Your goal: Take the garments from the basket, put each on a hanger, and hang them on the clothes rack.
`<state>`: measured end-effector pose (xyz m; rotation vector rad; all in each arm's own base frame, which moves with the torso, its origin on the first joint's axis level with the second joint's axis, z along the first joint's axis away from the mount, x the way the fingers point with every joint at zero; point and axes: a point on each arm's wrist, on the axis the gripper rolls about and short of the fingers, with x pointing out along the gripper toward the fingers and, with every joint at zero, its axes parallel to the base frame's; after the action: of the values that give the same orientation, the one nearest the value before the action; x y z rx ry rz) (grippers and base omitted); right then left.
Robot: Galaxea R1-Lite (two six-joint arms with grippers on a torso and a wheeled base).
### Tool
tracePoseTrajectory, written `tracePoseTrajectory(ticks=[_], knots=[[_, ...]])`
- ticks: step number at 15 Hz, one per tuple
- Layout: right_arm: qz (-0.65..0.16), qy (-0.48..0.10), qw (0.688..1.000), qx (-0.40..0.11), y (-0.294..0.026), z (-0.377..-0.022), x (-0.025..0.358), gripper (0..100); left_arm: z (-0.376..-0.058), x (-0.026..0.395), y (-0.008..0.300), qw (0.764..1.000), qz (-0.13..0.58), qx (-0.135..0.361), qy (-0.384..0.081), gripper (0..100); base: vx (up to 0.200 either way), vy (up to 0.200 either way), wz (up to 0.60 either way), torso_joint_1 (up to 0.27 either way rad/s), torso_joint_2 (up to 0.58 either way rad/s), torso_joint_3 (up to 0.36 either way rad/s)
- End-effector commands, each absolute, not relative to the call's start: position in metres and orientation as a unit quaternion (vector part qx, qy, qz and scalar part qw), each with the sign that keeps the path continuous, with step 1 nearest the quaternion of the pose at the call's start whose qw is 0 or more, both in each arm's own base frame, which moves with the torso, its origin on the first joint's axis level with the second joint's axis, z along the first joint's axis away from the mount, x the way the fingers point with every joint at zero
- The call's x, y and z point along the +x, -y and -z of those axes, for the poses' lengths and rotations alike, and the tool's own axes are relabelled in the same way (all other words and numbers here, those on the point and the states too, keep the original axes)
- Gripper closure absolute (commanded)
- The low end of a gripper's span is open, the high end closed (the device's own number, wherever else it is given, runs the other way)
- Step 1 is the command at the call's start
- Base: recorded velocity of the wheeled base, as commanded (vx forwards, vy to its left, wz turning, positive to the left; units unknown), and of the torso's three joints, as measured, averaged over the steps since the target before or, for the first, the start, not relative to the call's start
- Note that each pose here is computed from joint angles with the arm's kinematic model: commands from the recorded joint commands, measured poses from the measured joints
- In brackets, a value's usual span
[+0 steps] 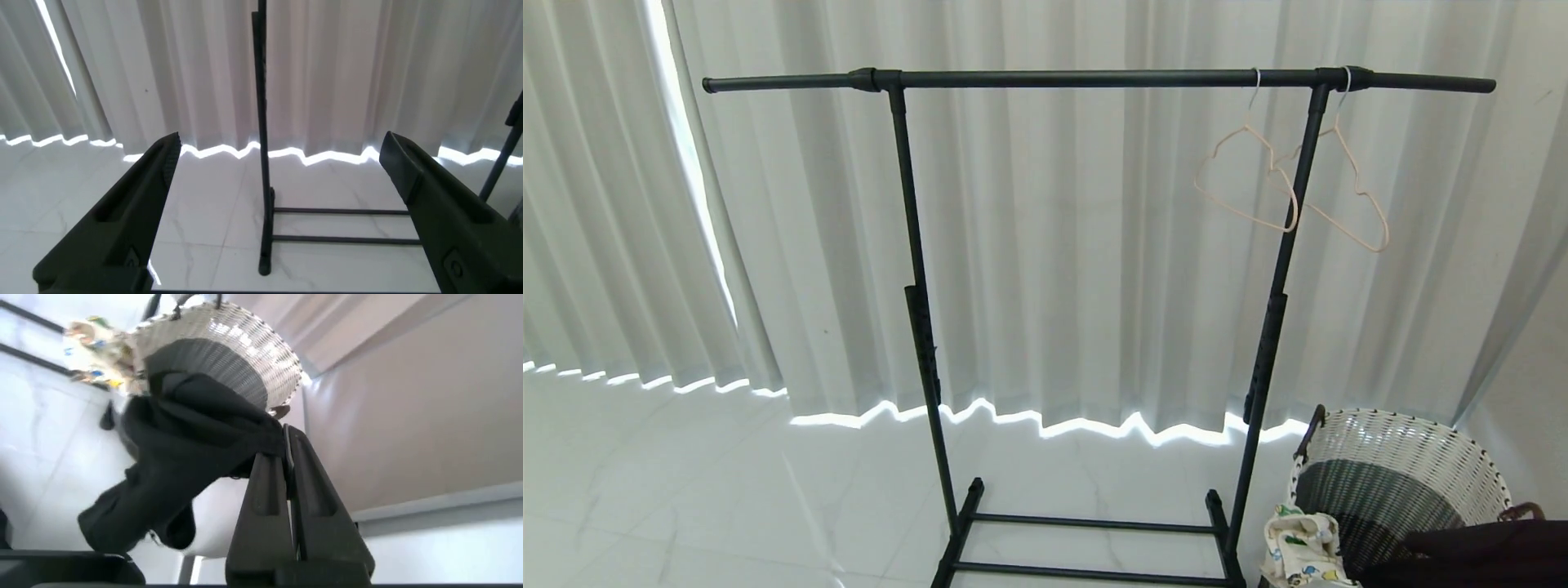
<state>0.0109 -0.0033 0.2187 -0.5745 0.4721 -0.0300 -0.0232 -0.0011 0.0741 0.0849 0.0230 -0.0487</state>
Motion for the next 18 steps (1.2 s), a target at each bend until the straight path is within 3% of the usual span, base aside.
tracePoseTrajectory(ticks=[1,6,8,11,14,18], knots=[[-0.009,-0.224,0.935,-0.276,0.002,-0.22,0.013,100,-0.074,-0.023,0.001,0.999,0.024,0.04,-0.011,0,0.0,0.0,0.0,0.0,0.0,0.0],[-0.189,-0.234,0.922,-0.244,-0.006,-0.218,0.04,100,-0.074,-0.023,0.001,0.999,0.024,0.042,-0.012,0,0.0,0.0,0.0,0.0,0.0,0.0],[-0.307,-0.242,0.896,-0.209,-0.016,-0.215,0.054,100,-0.074,-0.023,0.001,0.999,0.024,0.036,-0.011,0,0.0,0.0,0.0,0.0,0.0,0.0],[-0.423,-0.272,0.847,-0.173,-0.041,-0.214,0.073,100,-0.074,-0.023,0.001,0.999,0.023,0.03,-0.012,0,0.0,0.0,0.0,0.0,0.0,0.0],[-0.437,-0.283,0.839,-0.156,-0.062,-0.21,0.104,100,-0.074,-0.023,0.001,0.999,0.023,0.033,-0.011,0,0.0,0.0,0.0,0.0,0.0,0.0],[-0.377,-0.315,0.858,-0.149,-0.067,-0.204,0.12,100,-0.077,-0.023,0.003,0.998,0.058,0.029,0.003,0,0.0,0.0,0.0,0.0,0.0,0.0]])
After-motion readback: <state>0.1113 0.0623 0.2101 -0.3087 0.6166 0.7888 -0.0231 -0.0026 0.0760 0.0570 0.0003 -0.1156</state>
